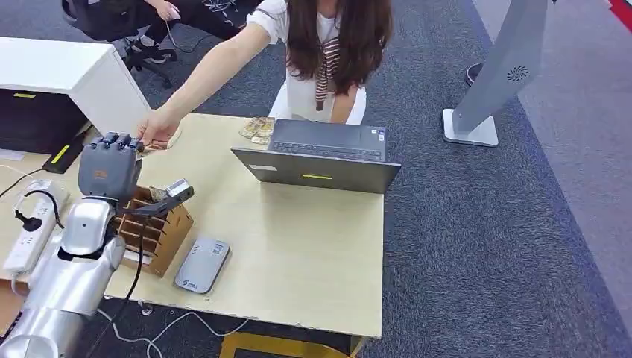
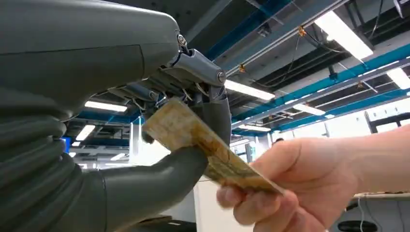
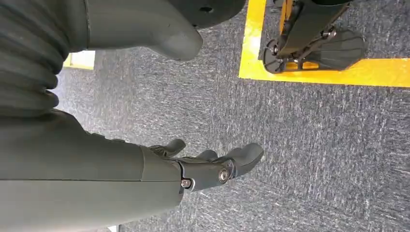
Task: Pass the card to the sensor for recognition and then transmit it.
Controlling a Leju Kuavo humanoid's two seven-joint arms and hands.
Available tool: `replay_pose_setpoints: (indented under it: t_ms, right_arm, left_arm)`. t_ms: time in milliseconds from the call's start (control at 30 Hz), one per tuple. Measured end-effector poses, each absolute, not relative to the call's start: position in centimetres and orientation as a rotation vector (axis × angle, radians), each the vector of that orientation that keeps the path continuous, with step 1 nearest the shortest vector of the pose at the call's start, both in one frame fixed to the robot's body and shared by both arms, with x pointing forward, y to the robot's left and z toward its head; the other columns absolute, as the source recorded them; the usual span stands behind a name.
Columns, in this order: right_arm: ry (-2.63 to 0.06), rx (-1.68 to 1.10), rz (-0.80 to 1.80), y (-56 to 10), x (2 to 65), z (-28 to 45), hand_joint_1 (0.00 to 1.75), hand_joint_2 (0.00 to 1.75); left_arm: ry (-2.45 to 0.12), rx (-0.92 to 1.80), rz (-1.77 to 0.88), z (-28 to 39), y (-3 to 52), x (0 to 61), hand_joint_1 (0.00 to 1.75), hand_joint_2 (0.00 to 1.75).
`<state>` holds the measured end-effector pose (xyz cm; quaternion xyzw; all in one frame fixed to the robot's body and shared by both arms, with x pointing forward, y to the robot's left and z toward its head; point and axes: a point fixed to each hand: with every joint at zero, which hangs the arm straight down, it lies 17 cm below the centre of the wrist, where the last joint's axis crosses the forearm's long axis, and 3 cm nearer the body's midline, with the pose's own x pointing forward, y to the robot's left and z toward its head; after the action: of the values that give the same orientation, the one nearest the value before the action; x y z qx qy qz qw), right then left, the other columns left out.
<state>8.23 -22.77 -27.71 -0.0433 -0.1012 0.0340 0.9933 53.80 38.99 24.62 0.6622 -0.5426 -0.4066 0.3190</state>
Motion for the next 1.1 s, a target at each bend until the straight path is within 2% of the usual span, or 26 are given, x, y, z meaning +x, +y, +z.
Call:
replay_pose_setpoints:
  t_ms: [867, 1100]
  right_arm:
    - [-0.207, -0.088, 0.069, -22.8, 8.3, -27.7, 0.0, 1.75]
    - [-0.203, -0.095, 0.048, -22.9, 8.1, -27.7, 0.0, 1.75]
  left_arm:
    - [-1.575, 1.679, -1.083, 25.2, 34.4, 52.0, 1.75, 1.75]
    - [-1.737, 1.6, -1.096, 24.5, 29.4, 47.7, 1.75, 1.75]
